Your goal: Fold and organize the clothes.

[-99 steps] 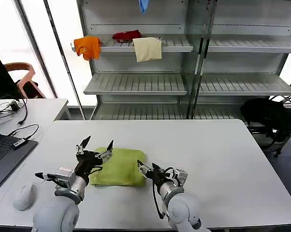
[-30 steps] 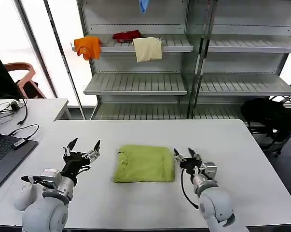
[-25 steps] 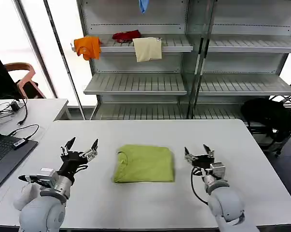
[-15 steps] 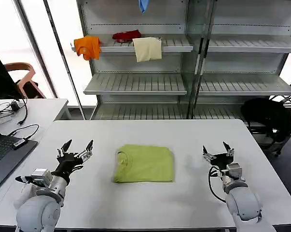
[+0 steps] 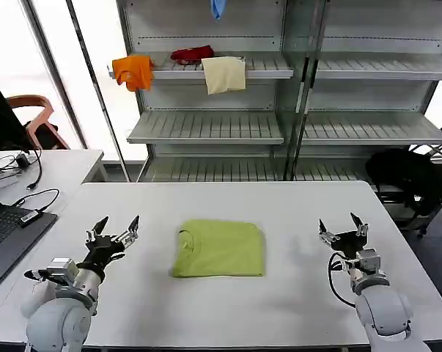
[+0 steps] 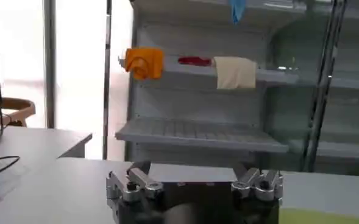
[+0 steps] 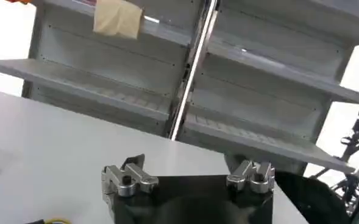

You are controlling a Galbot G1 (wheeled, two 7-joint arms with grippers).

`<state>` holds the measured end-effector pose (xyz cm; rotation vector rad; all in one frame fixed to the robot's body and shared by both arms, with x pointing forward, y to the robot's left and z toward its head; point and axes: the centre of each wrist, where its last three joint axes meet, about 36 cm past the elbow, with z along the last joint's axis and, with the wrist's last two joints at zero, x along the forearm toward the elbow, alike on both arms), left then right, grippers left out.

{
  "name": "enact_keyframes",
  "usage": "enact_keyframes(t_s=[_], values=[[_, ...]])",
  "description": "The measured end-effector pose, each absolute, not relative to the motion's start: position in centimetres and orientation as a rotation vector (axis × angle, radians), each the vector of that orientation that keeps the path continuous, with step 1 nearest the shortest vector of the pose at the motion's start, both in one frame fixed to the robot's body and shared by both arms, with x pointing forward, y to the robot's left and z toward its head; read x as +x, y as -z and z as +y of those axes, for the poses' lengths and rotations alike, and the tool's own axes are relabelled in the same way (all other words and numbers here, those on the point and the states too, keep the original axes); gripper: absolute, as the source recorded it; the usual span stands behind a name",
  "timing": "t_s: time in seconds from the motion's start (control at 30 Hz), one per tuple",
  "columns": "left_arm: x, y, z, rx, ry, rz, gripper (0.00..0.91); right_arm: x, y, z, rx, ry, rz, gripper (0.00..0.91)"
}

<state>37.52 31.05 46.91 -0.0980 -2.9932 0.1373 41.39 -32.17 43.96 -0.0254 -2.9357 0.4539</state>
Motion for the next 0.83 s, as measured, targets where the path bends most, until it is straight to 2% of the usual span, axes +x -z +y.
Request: enact_keyframes(t_s=[0.83], values=[[37.8, -45.8, 31.8, -0.084, -0.138, -2.974, 0.907, 41.2, -44.7, -33.3, 0.038, -0.415, -2.946, 0.907]])
